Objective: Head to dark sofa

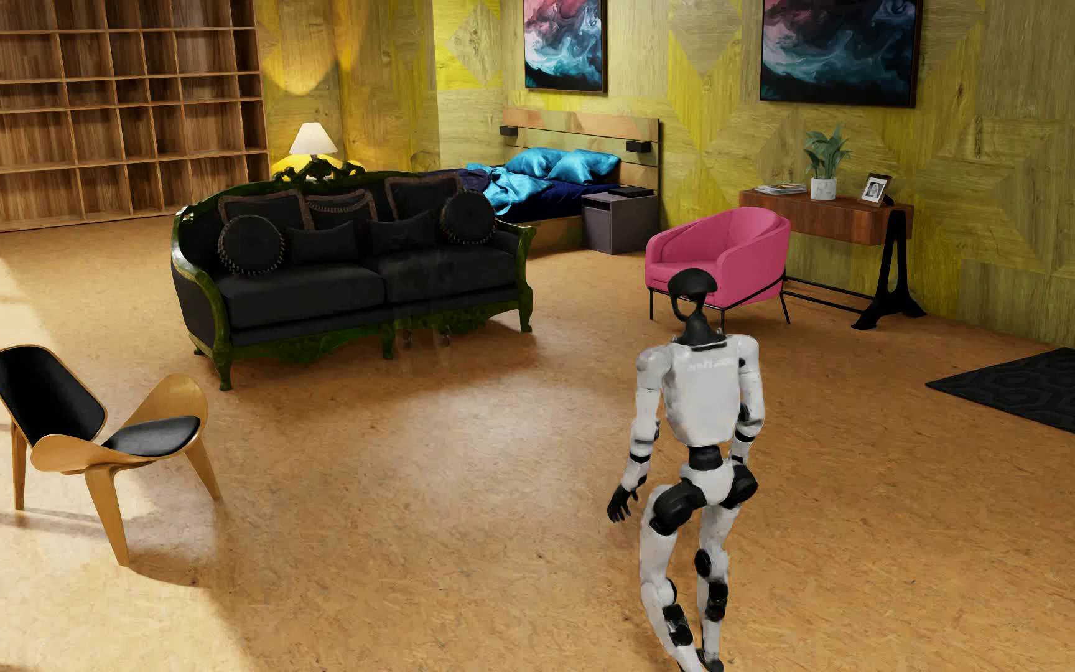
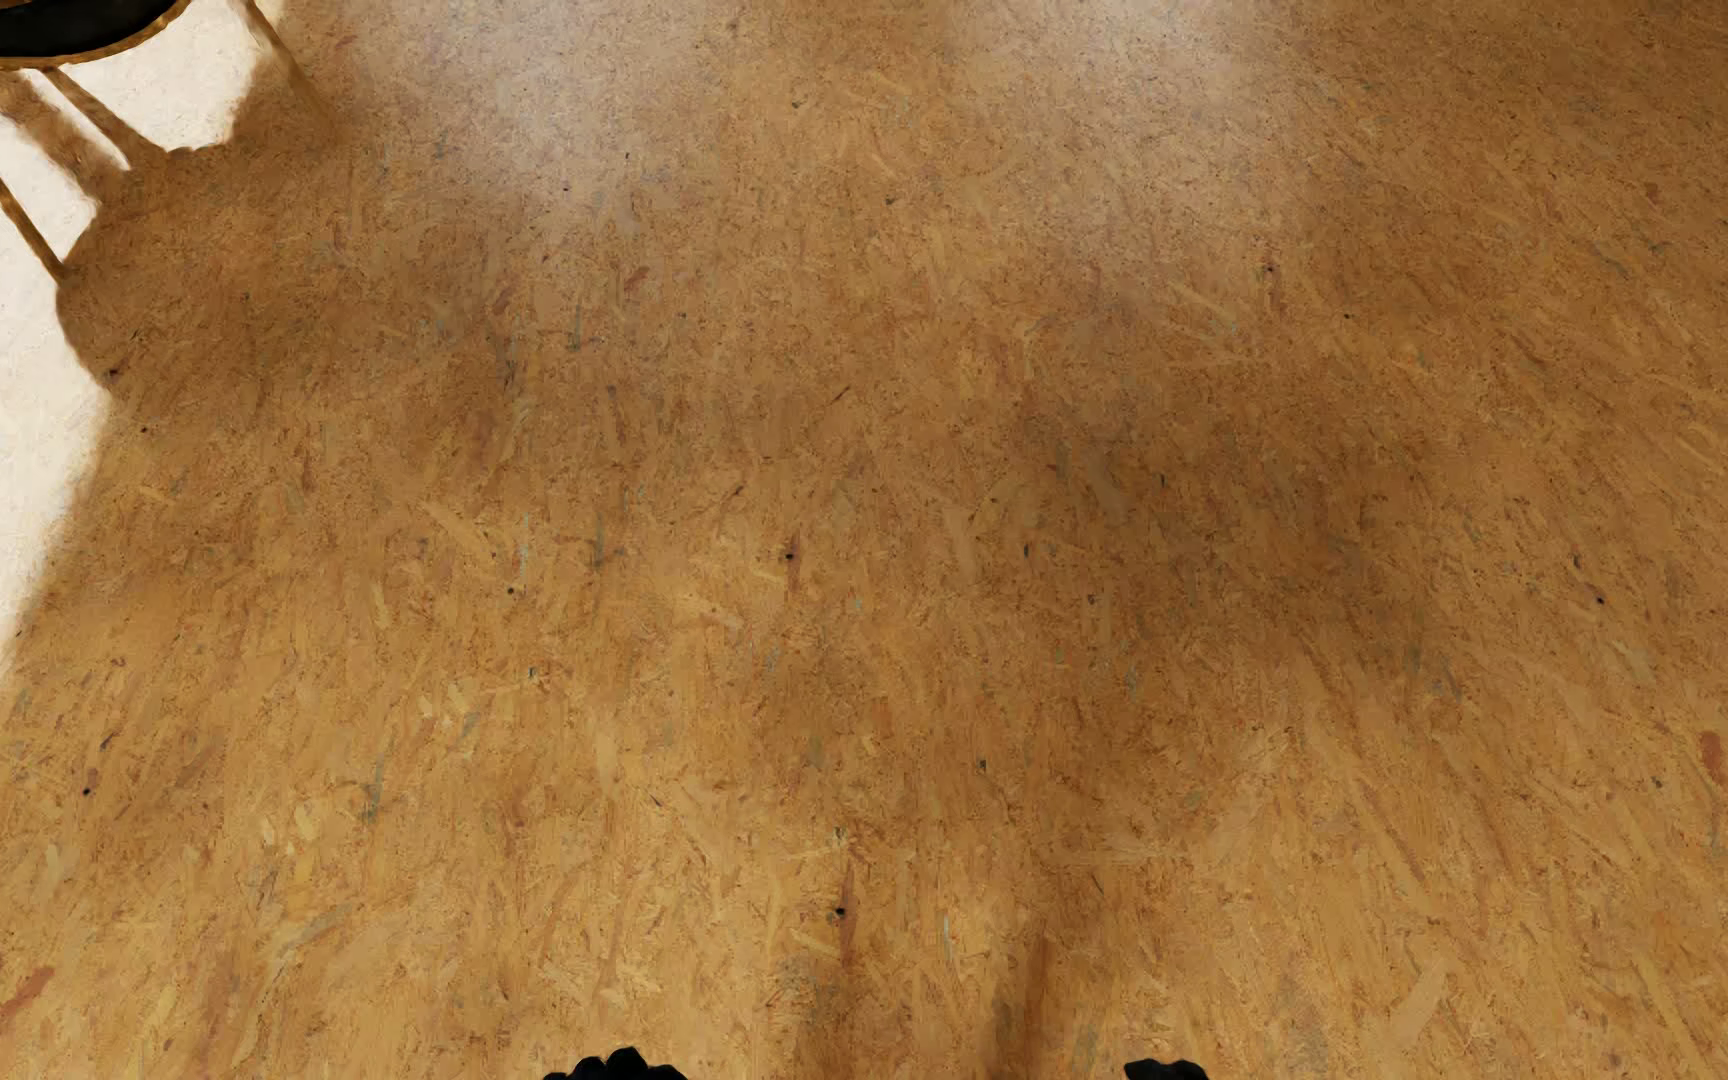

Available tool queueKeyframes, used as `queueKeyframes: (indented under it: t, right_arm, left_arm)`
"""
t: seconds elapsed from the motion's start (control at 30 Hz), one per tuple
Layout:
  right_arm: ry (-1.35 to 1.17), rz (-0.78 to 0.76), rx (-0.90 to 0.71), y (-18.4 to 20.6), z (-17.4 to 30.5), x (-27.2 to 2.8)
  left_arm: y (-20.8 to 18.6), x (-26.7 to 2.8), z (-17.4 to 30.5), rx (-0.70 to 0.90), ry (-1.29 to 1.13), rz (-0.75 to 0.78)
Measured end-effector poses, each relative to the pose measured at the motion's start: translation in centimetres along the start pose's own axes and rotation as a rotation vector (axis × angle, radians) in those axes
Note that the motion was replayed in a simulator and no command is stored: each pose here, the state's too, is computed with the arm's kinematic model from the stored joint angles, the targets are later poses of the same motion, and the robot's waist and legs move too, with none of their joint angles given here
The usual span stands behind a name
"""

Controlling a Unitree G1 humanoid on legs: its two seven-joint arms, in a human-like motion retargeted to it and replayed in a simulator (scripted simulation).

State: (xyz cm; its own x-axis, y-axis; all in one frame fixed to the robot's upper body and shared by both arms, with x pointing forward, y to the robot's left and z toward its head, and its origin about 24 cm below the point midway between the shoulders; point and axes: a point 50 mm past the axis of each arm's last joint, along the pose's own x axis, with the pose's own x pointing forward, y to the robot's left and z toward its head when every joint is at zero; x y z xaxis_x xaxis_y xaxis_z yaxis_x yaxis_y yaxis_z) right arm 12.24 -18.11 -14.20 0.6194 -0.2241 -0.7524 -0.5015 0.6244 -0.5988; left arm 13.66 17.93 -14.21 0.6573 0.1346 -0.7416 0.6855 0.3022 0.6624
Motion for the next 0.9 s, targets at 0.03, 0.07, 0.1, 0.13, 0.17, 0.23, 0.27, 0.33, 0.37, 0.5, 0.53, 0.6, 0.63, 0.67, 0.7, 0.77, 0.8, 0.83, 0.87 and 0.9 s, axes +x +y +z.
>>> queueKeyframes:
  t: [0.03, 0.07, 0.1, 0.13, 0.17, 0.23, 0.27, 0.33, 0.37, 0.5, 0.53, 0.6, 0.63, 0.67, 0.7, 0.77, 0.8, 0.83, 0.87, 0.9]
  right_arm:
    - [-0.024, -0.034, 0.006, -0.5, 0.4, 0.2]
    - [-0.044, -0.064, 0.015, -1.0, 0.9, 0.3]
    - [-0.063, -0.087, 0.026, -1.5, 1.4, 0.5]
    - [-0.087, -0.106, 0.037, -1.8, 1.9, 0.5]
    - [-0.121, -0.121, 0.041, -2.4, 2.6, 0.5]
    - [-0.205, -0.160, 0.014, -3.4, 3.9, 0.5]
    - [-0.240, -0.183, -0.010, -3.8, 4.5, 0.4]
    - [-0.274, -0.210, -0.066, -4.2, 5.2, 0.5]
    - [-0.276, -0.209, -0.087, -4.1, 5.3, 0.5]
    - [-0.128, -0.089, -0.122, -2.2, 2.5, 0.8]
    - [-0.051, -0.058, -0.114, -1.5, 0.9, 0.6]
    - [0.066, 0.006, -0.107, -0.1, -2.0, -0.2]
    - [0.064, 0.056, -0.144, 0.4, -2.6, -0.5]
    - [0.028, 0.109, -0.208, 0.6, -2.9, -0.7]
    - [-0.018, 0.146, -0.273, 0.3, -3.0, -0.9]
    - [-0.059, 0.129, -0.287, -0.6, -3.0, -1.2]
    - [-0.046, 0.074, -0.225, -1.3, -3.2, -1.4]
    - [-0.021, 0.005, -0.137, -1.9, -3.5, -1.6]
    - [0.008, -0.062, -0.047, -2.3, -3.8, -2.0]
    - [0.034, -0.112, 0.024, -2.5, -4.0, -2.2]
  left_arm:
    - [0.0, -0.3, -0.8, -0.006, 0.001, 0.014]
    - [0.0, -0.7, -1.6, -0.042, 0.014, 0.034]
    - [-0.2, -1.1, -2.2, -0.100, 0.038, 0.056]
    - [-0.2, -1.4, -2.6, -0.165, 0.065, 0.075]
    - [-0.3, -1.7, -3.1, -0.224, 0.092, 0.093]
    - [-0.3, -2.3, -4.1, -0.303, 0.152, 0.130]
    - [-0.4, -2.5, -4.4, -0.323, 0.176, 0.144]
    - [-1.0, -2.7, -4.4, -0.314, 0.184, 0.141]
    - [-1.3, -2.9, -4.5, -0.291, 0.181, 0.127]
    - [-3.4, -3.5, -4.9, -0.206, 0.169, 0.026]
    - [-3.9, -3.5, -5.0, -0.204, 0.185, 0.001]
    - [-4.1, -3.0, -4.7, -0.238, 0.226, -0.014]
    - [-4.2, -2.9, -4.5, -0.258, 0.228, -0.004]
    - [-4.0, -2.6, -3.8, -0.270, 0.207, 0.010]
    - [-3.4, -2.2, -2.9, -0.268, 0.164, 0.023]
    - [-1.6, -1.0, -0.4, -0.221, 0.046, 0.053]
    - [-0.5, -0.4, 0.7, -0.187, -0.010, 0.074]
    - [0.7, 0.2, 1.9, -0.161, -0.058, 0.099]
    - [1.9, 0.6, 3.1, -0.142, -0.103, 0.125]
    - [3.2, 1.0, 4.3, -0.126, -0.147, 0.152]
